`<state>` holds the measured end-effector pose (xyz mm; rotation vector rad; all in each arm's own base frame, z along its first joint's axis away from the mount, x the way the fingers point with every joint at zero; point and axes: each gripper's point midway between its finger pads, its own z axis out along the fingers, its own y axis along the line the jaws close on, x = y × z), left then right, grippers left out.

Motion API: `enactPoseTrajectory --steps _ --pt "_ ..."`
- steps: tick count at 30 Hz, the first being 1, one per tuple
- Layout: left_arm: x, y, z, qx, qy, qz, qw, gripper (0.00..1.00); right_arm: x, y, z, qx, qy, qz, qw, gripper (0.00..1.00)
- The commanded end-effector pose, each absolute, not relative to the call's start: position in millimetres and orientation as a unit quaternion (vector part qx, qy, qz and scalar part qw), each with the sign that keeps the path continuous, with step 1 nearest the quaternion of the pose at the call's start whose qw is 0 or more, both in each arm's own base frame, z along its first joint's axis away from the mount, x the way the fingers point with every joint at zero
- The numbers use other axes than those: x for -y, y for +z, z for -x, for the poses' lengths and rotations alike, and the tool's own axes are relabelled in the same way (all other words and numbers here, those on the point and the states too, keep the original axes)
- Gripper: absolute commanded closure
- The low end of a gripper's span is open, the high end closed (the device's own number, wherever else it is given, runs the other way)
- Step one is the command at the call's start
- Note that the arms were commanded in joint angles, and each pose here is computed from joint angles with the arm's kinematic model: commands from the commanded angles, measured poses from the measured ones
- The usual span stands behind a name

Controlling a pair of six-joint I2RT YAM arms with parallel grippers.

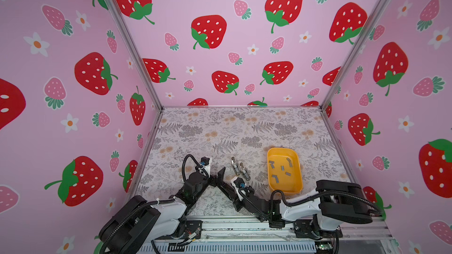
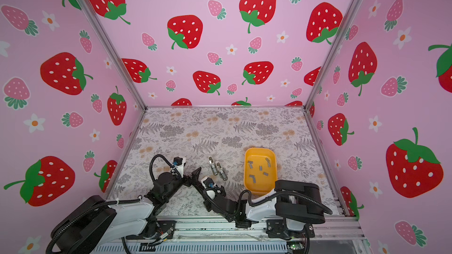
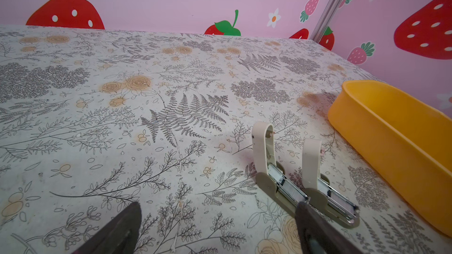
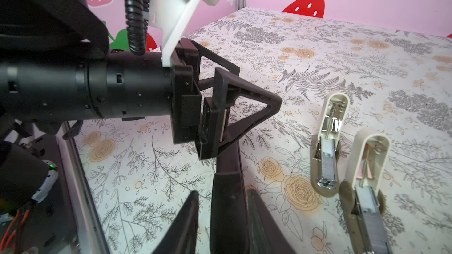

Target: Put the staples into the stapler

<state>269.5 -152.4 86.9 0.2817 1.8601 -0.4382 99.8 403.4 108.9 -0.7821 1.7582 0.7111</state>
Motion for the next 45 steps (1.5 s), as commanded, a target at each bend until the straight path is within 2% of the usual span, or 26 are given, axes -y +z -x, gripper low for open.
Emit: enactPoseTrajectory --steps 1,12,27,45 --pt "155 107 -277 -0.764 -0.190 -0.118 0.605 0.01 -407 97 -101 -0.737 0.273 0.339 0.517 0.70" --pt "158 101 -279 -0.766 -0.189 -0.127 0.601 0.01 -405 64 -101 -0.759 0.263 0.338 0.491 0.82" --pt "160 90 -284 -0.773 -0.184 -0.120 0.596 0.01 -389 8 -97 -0.785 0.237 0.340 0.460 0.83" --pt "161 79 -290 -0.781 -0.174 -0.111 0.589 0.01 -380 -25 -93 -0.792 0.212 0.345 0.456 0.83"
